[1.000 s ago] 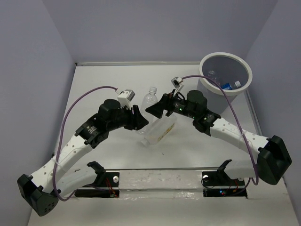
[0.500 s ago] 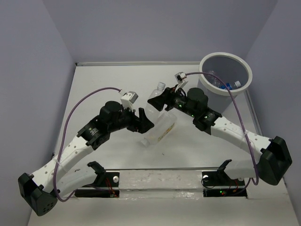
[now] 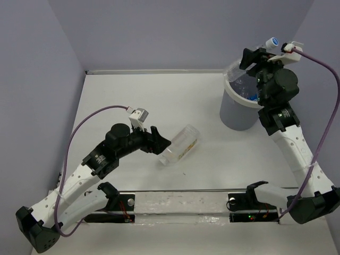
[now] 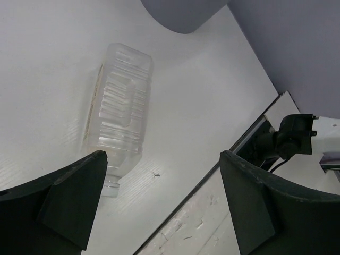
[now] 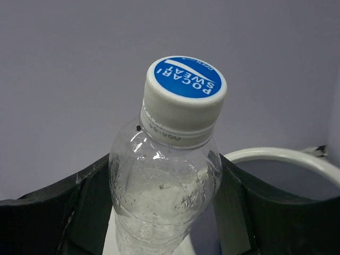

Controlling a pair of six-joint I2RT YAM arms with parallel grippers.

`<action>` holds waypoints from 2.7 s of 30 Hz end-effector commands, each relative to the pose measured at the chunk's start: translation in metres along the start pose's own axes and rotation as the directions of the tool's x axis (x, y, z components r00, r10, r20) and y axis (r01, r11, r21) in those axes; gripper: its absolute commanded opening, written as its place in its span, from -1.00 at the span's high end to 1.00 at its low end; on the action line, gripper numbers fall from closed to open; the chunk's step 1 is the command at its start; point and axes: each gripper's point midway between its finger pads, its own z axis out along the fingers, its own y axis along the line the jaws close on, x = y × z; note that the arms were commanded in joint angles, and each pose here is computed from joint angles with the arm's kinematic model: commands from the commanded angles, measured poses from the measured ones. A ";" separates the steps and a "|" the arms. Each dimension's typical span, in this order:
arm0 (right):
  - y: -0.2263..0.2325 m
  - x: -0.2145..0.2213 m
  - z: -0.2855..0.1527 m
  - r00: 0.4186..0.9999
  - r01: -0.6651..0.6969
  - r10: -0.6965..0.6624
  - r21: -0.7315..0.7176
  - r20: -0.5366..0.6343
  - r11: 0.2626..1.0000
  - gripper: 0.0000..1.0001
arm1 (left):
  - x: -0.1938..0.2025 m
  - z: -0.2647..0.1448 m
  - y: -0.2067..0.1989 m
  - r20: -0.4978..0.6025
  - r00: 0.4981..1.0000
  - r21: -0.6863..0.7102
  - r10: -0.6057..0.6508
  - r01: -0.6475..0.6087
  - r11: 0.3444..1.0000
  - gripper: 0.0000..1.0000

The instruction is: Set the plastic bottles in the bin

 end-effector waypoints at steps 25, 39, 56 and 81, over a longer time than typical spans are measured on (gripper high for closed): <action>-0.178 0.044 0.004 0.941 0.327 -0.236 0.482 -0.241 0.813 -0.99 | 0.045 0.049 0.031 -0.021 0.997 -0.135 -0.072 0.069 0.988 -0.98; -0.151 0.066 0.001 0.950 0.238 -0.142 0.349 -0.279 0.907 -0.04 | 0.043 0.082 0.007 -0.090 0.994 -0.207 0.065 -0.082 0.975 -0.98; -0.099 0.023 0.037 0.978 0.121 -0.087 0.178 -0.188 0.977 0.95 | 0.039 0.072 0.021 -0.113 0.989 -0.292 0.096 -0.125 0.948 -0.98; -0.154 0.080 0.024 0.981 0.085 -0.022 0.322 -0.194 0.943 -0.98 | 0.040 0.070 0.031 -0.145 0.981 -0.340 0.127 -0.170 0.925 -0.98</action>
